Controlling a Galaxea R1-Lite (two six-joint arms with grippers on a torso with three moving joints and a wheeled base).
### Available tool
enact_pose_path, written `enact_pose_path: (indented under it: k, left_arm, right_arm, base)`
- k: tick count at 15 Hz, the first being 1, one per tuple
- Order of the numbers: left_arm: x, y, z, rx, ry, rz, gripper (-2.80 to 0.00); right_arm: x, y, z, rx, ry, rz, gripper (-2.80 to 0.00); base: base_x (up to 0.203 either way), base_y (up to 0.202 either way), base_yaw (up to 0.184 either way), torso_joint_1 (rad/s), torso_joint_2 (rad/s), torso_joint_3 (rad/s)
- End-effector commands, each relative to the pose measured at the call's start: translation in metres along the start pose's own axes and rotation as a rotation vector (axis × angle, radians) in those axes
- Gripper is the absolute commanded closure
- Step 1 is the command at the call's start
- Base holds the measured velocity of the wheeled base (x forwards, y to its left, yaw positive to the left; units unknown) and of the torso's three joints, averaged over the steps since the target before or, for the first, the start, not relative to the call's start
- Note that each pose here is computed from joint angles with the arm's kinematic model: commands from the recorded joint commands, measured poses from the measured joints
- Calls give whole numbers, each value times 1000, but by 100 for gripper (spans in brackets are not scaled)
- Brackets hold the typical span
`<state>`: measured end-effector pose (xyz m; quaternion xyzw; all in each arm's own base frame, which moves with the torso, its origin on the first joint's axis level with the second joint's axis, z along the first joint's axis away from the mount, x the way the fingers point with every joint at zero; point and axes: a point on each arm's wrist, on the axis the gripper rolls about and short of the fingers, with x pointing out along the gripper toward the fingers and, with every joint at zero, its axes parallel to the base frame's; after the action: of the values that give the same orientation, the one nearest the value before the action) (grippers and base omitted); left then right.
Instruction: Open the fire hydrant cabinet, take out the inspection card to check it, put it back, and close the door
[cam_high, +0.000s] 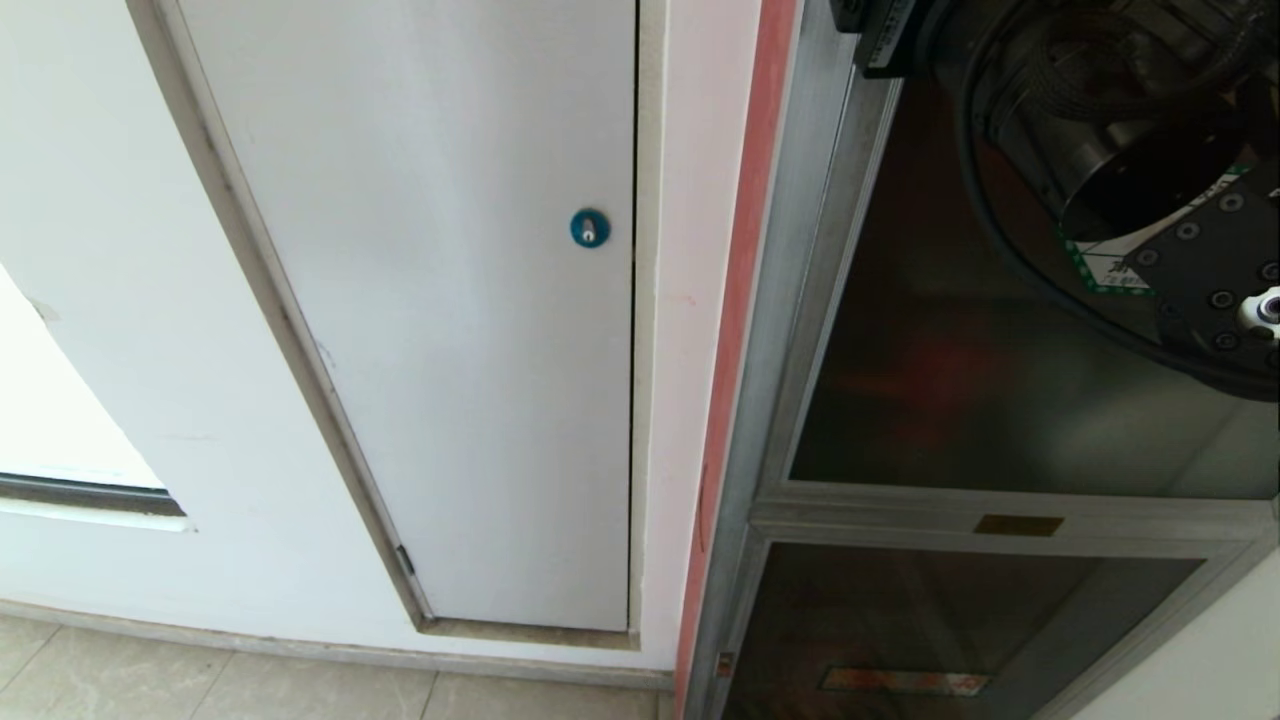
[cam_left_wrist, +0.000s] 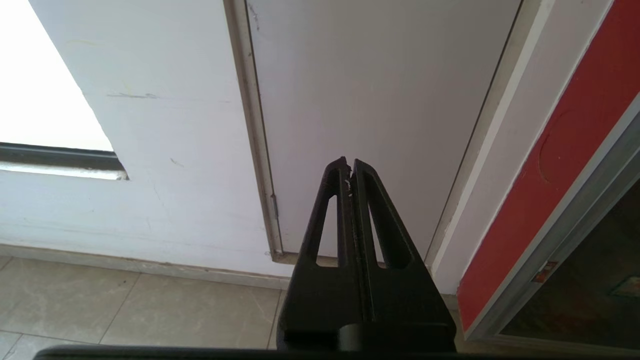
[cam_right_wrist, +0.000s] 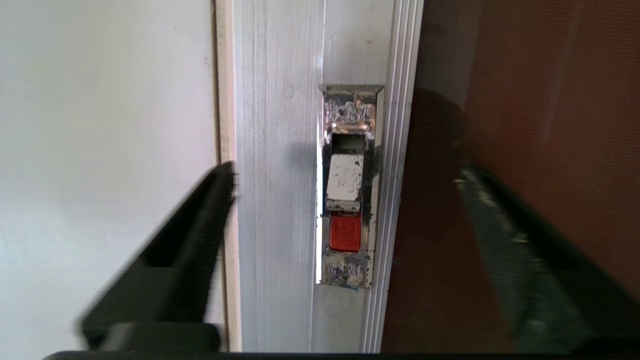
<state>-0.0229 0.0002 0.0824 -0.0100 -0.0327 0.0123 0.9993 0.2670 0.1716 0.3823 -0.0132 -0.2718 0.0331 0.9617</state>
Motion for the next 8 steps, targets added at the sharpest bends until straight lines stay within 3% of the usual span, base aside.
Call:
enact_pose_path:
  k: [1,8]
  left_arm:
    - [1,0,-6,0,19,1,0]
    - [1,0,-6,0,19,1,0]
  right_arm:
    - [1,1,-2,-3,1,-4,0]
    - [9,2,-3,-7,2,-10,0]
  base:
    - [0,0,0,0,0,0]
    - [0,0,0,0,0,0]
